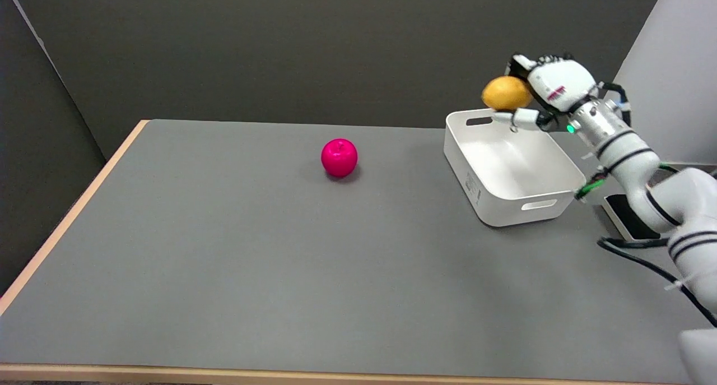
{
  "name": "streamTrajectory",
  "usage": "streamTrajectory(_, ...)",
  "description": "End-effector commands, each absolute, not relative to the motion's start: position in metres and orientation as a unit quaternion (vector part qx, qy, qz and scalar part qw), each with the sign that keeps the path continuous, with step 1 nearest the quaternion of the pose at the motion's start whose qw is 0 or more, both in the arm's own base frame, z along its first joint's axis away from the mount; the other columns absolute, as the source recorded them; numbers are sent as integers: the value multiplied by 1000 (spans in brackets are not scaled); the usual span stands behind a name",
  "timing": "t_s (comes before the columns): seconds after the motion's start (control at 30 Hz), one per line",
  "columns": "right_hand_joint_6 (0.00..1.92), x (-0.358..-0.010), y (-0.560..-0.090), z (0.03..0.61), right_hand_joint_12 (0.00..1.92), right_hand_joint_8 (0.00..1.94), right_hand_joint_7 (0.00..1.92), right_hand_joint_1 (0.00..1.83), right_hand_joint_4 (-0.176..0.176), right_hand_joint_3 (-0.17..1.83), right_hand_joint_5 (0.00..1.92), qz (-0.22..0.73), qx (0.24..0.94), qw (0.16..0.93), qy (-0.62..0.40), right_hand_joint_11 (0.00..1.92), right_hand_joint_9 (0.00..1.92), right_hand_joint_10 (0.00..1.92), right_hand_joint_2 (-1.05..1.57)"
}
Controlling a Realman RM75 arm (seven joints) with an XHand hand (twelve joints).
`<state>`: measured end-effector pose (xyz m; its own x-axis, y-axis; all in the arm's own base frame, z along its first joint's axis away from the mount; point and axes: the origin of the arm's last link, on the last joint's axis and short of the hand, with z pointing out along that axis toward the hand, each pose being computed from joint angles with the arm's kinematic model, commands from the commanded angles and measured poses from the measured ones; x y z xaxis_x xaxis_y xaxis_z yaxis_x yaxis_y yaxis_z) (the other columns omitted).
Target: Place the lemon into the white box.
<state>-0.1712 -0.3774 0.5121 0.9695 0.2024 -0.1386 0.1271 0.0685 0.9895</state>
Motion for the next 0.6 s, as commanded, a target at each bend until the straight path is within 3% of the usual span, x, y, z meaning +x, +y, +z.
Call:
streamTrajectory(0.03,1563,-219,-327,524,1726,1454,810,1146,-83,273,557,-47,647,758,68,493,782,1602,1158)
streamTrajectory(0.3,1548,-236,-329,488,1728,1430,834,1159,-96,304,567,-42,681,730,49,587,799,1585,1132)
streamTrajectory(0.37,1589,-236,-329,487,1719,1511,783,1141,-121,159,499,-35,682,729,43,515,782,1596,1238)
streamTrajectory(0.43,553,-236,-327,487,1544,634,461,769,40,842,216,-28,683,729,38,288,465,1026,794)
streamTrajectory(0.47,362,-235,-326,487,1435,450,357,660,64,968,152,-27,684,728,40,247,374,870,708)
streamTrajectory(0.57,165,-233,-318,488,1049,207,64,521,39,991,15,-28,684,728,46,98,72,595,628)
streamTrajectory(0.6,122,-231,-314,487,1021,173,22,522,35,971,-1,-29,685,726,49,54,25,537,617)
